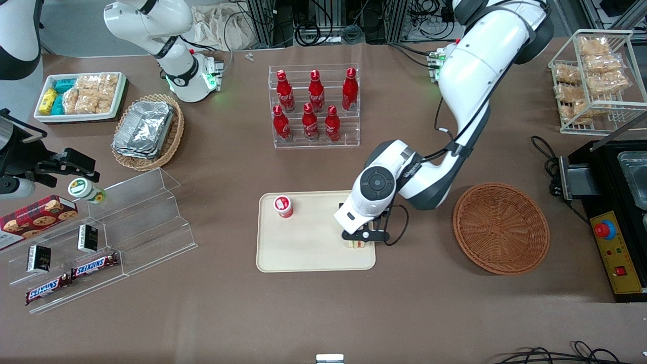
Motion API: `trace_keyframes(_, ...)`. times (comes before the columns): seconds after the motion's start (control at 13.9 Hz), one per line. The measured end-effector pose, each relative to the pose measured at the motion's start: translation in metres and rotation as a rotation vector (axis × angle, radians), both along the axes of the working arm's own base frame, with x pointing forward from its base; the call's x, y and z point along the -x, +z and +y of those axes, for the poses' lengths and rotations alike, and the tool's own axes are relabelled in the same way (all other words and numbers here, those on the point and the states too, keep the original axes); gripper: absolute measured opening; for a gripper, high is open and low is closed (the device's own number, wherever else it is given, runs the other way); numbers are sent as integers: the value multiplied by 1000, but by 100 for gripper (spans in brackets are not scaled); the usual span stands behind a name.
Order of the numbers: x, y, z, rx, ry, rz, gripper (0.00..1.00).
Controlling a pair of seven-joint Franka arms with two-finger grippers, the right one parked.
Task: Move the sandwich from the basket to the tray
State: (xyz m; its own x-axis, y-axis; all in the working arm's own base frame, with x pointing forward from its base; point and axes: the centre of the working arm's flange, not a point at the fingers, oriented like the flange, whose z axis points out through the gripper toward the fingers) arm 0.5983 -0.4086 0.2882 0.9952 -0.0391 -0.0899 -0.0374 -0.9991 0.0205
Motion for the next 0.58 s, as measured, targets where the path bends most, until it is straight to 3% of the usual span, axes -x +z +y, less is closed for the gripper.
trace_keyframes(0.07,-3,21,10,-19,-2,3,97)
trace_keyframes(0.14,-3,46,19,-38,-18,3,100)
trace_keyframes(0.43,0,147,81,-117,-113,23,100)
trace_keyframes(0.58,1,194,124,-140,-175,28,100)
